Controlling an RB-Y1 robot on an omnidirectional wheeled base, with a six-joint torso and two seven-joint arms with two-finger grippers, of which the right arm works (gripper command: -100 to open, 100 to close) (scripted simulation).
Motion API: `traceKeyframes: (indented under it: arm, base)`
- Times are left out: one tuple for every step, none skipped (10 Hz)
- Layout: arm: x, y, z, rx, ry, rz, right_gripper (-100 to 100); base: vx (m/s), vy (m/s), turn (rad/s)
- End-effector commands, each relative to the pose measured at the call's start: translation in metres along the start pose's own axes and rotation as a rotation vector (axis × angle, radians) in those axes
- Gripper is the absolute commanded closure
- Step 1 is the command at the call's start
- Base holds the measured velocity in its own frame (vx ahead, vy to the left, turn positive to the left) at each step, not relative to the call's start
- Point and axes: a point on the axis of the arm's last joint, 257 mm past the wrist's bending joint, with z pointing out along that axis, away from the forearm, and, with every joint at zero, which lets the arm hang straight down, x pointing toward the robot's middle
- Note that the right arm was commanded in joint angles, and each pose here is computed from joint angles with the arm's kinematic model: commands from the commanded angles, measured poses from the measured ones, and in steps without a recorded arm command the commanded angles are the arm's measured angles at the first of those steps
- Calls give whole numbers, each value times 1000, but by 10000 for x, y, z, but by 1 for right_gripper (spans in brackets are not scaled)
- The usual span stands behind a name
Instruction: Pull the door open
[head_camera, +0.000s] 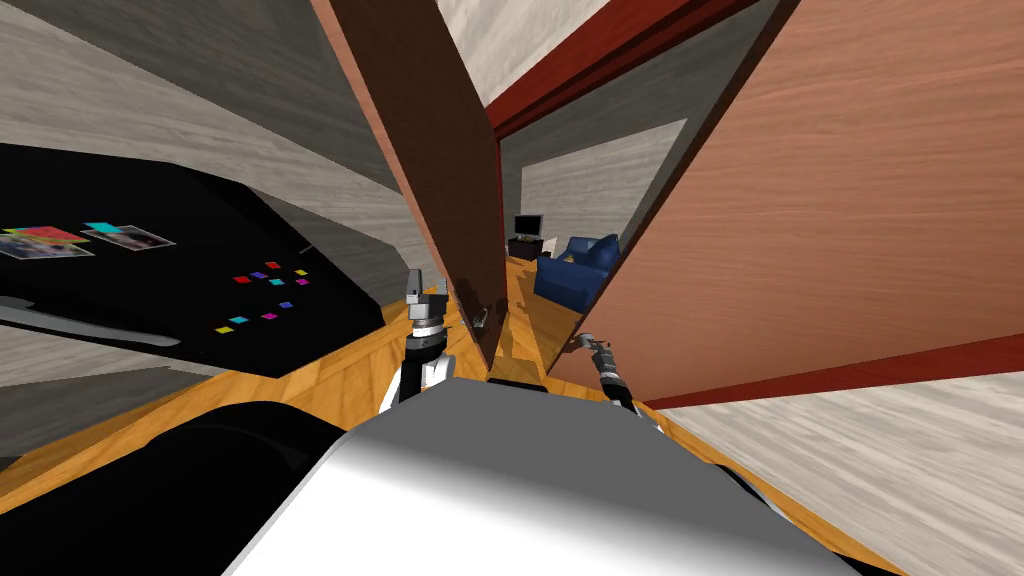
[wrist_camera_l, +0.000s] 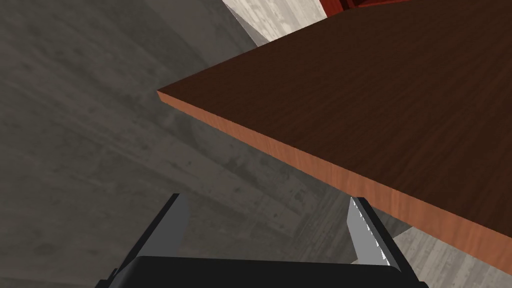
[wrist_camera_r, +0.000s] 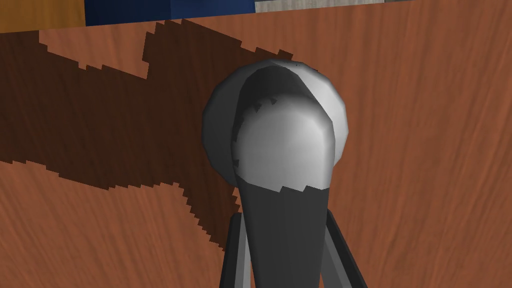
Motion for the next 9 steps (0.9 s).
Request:
traceKeyframes:
  arm:
    - [-28,-4,-75,2,17,9,100]
    - [-47,-2,-47,2,6,3,100]
    - [-37,-9,-57,5,12,4,100]
    - [-20,-8,-55,4,17,5,100]
    - [0,-7,-52,4,23,5,100]
    - [33,-5,-48,4,33,6,100]
    - [56,-4,-45,3,41,7,100]
    - [79,-3,-43,3,48,7,100]
    - [111,-2,-40,3,58,8,100]
  base:
    - [-54,-7,80]
    - [-22,-10,5]
    - [-146,-47,115]
    - [-238,-50,161]
    - [-222,-48,150]
    - [-236,-77,184]
    - [-271,-96,212]
    - [-248,-87,187]
    - [-272,-81,191]
